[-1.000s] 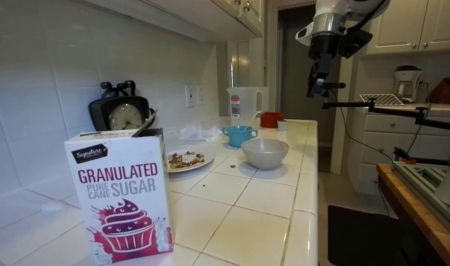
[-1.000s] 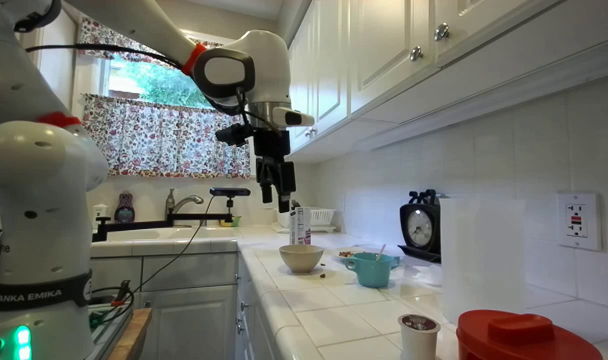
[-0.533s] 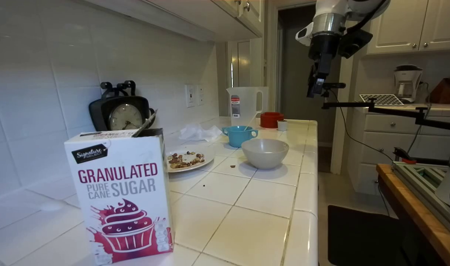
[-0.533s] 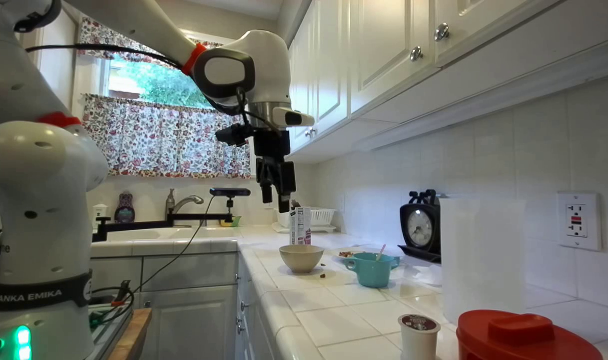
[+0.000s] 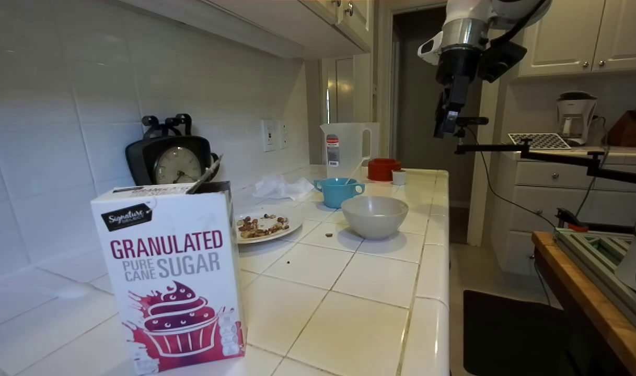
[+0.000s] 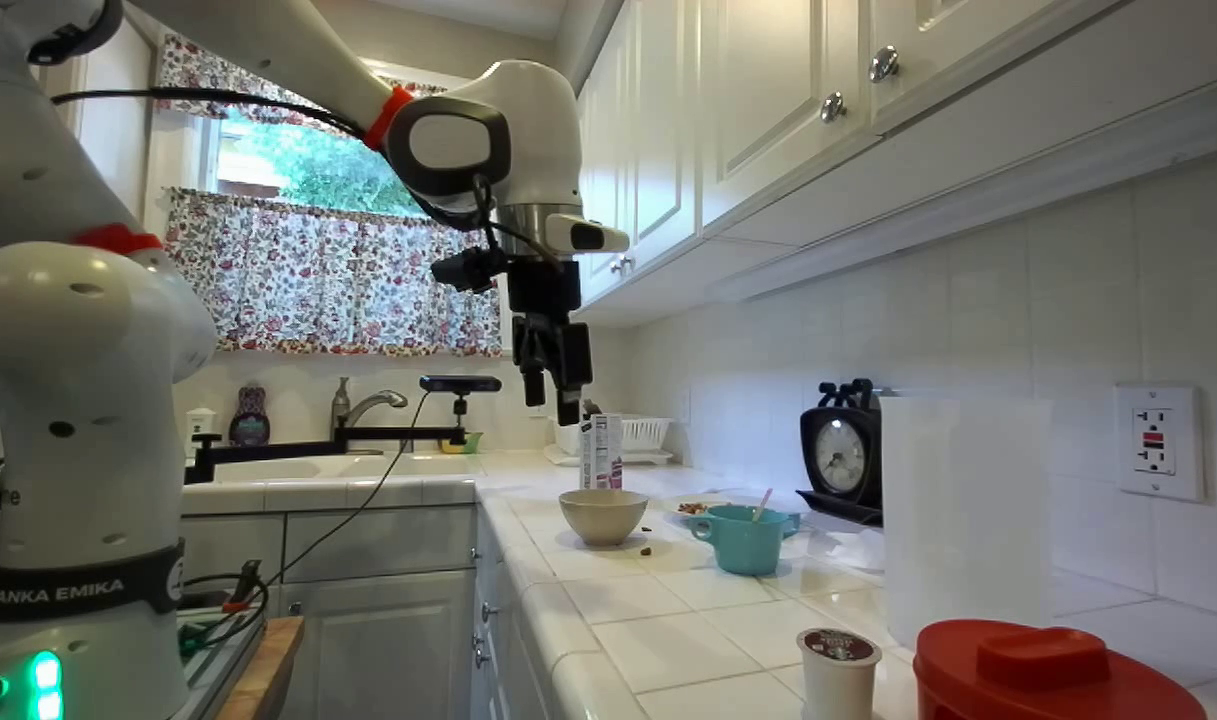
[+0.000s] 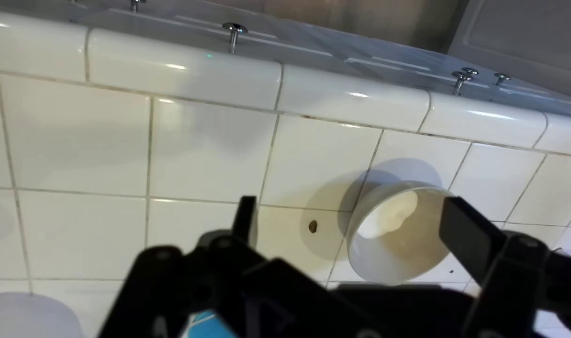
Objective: Use the straw to stir in the brown bowl
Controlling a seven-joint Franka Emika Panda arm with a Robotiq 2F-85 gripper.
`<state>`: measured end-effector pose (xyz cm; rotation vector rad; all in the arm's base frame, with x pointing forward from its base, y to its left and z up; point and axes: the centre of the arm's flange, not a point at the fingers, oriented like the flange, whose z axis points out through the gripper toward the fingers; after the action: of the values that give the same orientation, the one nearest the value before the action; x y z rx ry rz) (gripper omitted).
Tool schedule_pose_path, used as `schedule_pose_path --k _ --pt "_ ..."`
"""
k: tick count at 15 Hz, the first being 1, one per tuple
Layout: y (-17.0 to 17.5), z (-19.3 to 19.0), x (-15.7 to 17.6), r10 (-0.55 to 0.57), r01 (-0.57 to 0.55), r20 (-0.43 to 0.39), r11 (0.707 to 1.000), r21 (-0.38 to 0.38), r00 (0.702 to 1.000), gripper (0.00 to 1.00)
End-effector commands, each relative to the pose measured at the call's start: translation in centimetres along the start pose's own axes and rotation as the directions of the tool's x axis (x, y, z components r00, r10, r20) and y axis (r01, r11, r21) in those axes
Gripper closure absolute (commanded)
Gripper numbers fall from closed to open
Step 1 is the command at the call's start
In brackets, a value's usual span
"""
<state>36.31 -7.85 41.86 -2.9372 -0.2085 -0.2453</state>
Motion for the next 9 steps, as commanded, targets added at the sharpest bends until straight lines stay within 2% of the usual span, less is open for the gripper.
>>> schedule_pose_path --k 1,9 --pt "0.0 0.0 0.0 0.000 0.000 0.000 1.000 0.000 1.000 0.00" --pt "2.1 -0.3 1.9 0.088 -0.087 -0.020 0.996 0.035 0.996 0.00"
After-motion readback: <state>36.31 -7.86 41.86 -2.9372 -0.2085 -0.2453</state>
